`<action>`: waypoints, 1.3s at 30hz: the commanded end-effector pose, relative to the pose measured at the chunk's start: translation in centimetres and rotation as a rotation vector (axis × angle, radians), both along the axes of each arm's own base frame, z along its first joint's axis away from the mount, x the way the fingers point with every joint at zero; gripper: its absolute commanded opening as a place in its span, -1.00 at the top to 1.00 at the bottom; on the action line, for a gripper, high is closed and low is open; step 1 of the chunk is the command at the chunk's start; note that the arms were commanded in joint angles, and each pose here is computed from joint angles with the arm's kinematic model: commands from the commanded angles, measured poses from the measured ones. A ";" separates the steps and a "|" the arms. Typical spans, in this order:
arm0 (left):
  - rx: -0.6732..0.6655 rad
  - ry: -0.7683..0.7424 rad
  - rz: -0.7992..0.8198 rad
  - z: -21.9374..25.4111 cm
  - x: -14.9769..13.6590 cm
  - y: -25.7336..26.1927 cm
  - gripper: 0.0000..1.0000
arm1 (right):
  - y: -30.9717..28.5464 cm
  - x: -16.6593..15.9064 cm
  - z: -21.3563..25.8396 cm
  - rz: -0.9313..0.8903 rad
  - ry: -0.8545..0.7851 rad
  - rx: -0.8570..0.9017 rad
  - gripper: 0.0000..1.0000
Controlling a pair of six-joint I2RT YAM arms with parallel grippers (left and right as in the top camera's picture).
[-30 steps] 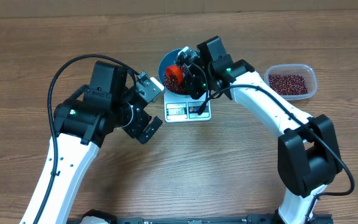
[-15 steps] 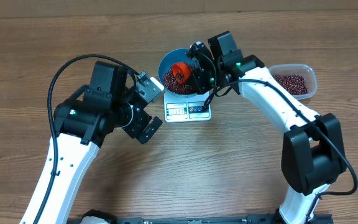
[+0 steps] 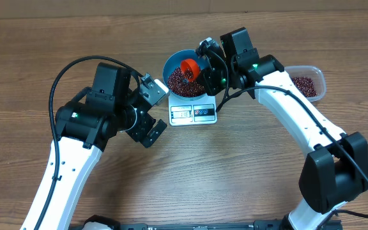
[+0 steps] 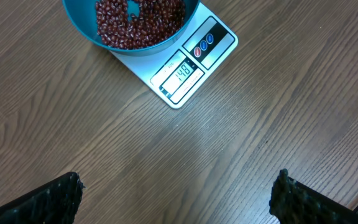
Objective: Scoop item into bowl and weigh 150g on scale
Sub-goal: 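Carry the red scoop to the blue bowl and tip it, then hold the red scoop tilted over the blue bowl, pouring slowly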
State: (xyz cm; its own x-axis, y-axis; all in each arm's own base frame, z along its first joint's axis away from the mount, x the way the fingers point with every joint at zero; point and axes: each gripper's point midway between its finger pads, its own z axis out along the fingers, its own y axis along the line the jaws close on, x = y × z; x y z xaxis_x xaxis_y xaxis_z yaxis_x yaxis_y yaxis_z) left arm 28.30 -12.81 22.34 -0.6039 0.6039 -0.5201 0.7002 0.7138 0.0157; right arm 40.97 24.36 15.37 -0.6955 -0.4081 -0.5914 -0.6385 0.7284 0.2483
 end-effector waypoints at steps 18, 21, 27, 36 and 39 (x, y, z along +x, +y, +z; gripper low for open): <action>0.000 0.003 -0.009 -0.2 0.0 0.0 -0.99 | -0.4 1.0 2.5 -0.032 -0.071 0.001 0.93; 0.000 0.003 -0.009 -0.2 0.0 0.0 -0.99 | -0.4 0.9 5.0 -0.031 -0.106 0.020 0.93; 0.000 0.003 -0.009 -0.2 0.0 0.0 -1.00 | -1.4 1.6 4.7 -0.076 -0.134 -0.036 0.93; 0.000 0.003 -0.009 -0.2 0.0 0.0 -0.99 | -1.1 1.1 5.8 -0.009 -0.185 -0.055 0.92; 0.000 0.003 -0.009 -0.2 0.0 0.0 -0.99 | -0.7 1.2 6.3 -0.010 -0.217 -0.066 0.92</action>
